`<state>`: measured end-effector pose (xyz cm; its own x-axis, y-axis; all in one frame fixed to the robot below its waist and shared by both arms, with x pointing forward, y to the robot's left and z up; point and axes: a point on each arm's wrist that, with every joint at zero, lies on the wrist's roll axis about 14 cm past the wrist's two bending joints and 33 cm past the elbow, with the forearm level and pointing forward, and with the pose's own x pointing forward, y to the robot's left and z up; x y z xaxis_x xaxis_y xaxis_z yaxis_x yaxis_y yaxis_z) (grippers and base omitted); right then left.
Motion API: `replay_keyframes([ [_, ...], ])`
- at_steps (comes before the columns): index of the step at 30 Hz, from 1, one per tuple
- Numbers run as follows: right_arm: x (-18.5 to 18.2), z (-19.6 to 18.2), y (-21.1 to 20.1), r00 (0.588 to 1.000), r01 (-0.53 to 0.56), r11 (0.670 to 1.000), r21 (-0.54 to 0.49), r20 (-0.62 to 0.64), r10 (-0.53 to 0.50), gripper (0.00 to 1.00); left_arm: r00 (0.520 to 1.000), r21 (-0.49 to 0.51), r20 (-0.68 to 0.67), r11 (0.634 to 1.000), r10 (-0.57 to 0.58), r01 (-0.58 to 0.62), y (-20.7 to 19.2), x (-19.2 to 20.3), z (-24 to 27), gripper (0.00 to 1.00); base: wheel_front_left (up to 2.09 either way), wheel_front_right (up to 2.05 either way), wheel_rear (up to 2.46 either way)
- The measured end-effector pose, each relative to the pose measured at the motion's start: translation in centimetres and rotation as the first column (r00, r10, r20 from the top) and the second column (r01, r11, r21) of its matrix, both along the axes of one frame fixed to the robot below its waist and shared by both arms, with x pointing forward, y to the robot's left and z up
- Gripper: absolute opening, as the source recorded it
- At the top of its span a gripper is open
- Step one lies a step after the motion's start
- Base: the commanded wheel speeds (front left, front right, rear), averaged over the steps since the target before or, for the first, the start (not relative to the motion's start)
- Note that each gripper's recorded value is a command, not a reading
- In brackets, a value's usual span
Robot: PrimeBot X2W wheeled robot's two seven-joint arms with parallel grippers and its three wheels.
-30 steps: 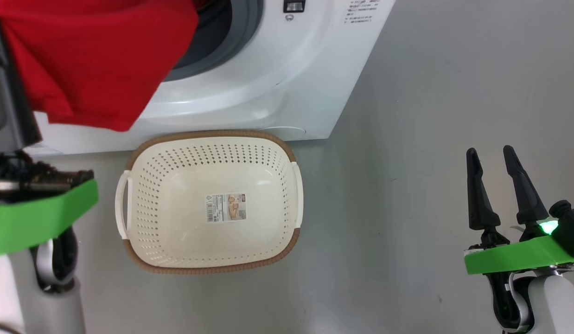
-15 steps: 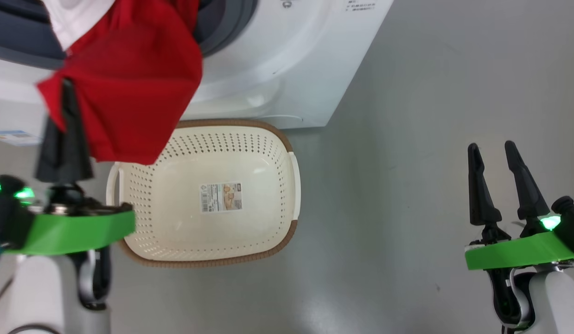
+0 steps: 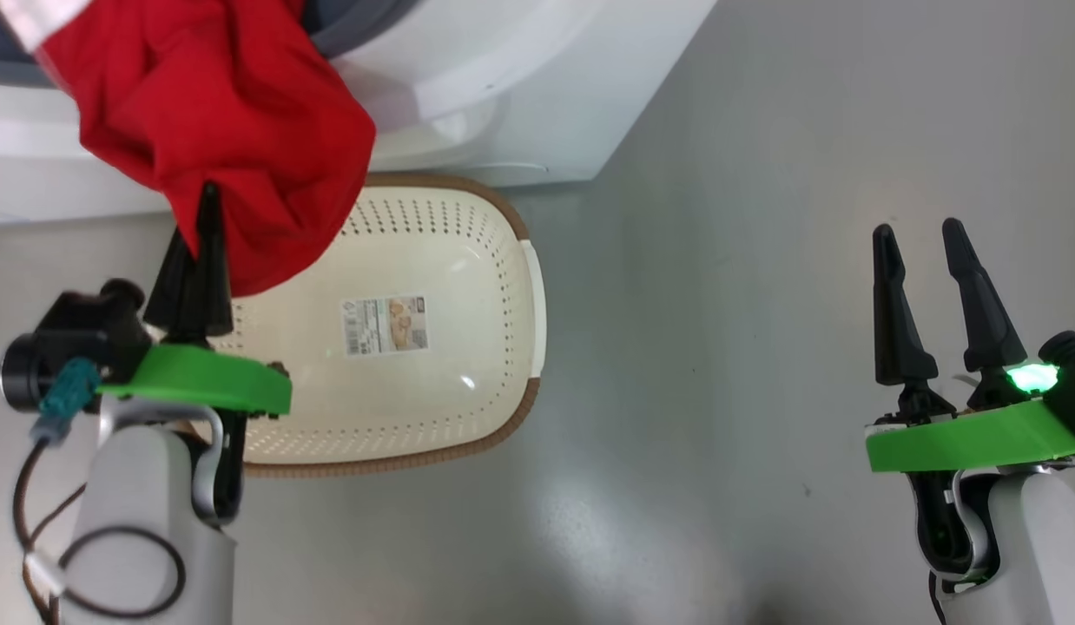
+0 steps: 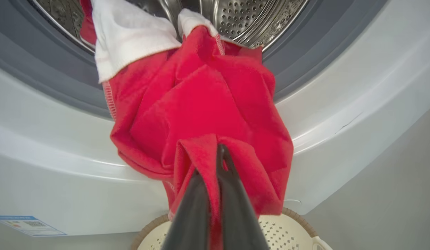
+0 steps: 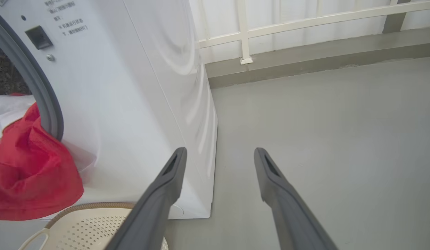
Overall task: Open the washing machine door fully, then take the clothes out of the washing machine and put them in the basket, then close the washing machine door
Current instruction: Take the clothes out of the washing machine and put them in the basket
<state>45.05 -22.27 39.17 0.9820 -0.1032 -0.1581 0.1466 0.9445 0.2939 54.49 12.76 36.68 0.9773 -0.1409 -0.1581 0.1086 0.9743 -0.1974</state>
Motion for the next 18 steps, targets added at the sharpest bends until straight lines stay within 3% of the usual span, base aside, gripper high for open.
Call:
replay_keyframes([
  [10, 0.9, -2.4, -0.9, 0.999, 0.027, 1.0, 0.014, -0.039, -0.026, 1.0, 0.98, 0.019, -0.19, 0.998, -0.056, 0.061, -2.0, 1.8, -7.7, 0.0, 0.0, 0.0, 0.0],
  [17, 0.7, -3.1, -1.3, 0.998, 0.037, 0.999, 0.008, -0.06, -0.036, 1.0, 0.967, 0.019, -0.242, 0.997, -0.073, 0.08, -2.7, 2.8, -9.9, 0.0, 0.0, 0.0, 0.0],
  [18, 0.6, -3.2, -1.4, 0.997, 0.037, 0.999, 0.006, -0.064, -0.037, 1.0, 0.967, 0.018, -0.243, 0.997, -0.074, 0.081, -2.8, 3.1, -10.0, 0.11, 0.0, 0.0, 0.0],
])
